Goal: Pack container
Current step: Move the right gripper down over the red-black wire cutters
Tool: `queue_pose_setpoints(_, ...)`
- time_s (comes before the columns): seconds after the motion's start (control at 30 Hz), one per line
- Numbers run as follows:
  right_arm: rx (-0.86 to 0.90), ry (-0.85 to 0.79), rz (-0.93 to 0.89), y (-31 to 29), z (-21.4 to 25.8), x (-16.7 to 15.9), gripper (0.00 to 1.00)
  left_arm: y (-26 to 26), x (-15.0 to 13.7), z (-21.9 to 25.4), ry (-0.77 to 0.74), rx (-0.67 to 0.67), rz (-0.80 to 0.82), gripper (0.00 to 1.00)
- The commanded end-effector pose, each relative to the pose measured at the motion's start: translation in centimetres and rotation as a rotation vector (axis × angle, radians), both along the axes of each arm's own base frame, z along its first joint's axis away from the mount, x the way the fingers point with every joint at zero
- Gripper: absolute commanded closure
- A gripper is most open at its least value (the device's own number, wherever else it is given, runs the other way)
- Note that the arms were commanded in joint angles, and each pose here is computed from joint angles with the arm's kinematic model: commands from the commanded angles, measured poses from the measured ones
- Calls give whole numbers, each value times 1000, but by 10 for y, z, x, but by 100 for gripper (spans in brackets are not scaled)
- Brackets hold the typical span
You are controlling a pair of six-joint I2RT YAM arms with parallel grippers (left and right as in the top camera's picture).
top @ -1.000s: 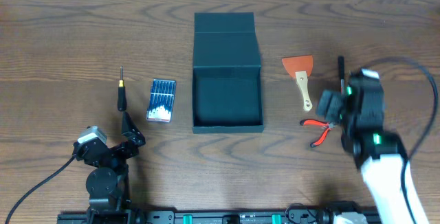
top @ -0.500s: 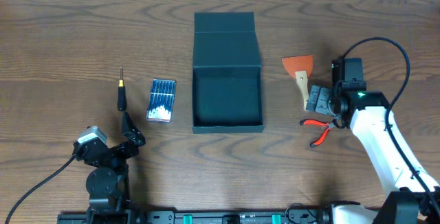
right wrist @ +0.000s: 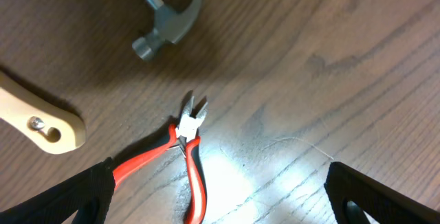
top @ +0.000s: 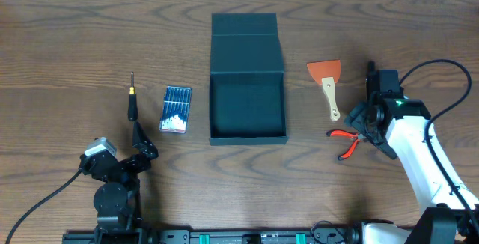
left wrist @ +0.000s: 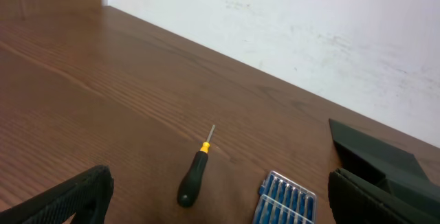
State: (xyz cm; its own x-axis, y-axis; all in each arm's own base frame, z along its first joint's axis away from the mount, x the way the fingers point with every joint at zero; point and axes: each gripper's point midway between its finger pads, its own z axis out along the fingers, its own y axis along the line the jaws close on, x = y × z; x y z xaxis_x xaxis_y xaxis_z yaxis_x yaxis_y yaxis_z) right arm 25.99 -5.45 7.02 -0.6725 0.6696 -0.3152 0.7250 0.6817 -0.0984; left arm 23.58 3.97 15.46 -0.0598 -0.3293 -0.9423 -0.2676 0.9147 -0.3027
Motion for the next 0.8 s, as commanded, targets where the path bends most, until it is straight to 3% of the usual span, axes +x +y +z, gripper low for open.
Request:
queue_pose_setpoints(0.0,-22,24,-43,-3,-9,-11,1,1,0,-15,34,17,1,1)
queue_pose_setpoints(0.27,21,100,74,18,-45,-37,1,1,0,-14,34,17,1,2)
queue_pose_setpoints(0.47,29,53,184,35,-48,-34,1,1,0,-15,34,17,1,2)
queue_pose_setpoints(0.77,42,36,95,29,-68,-49,1,1,0,-14,34,17,1,1)
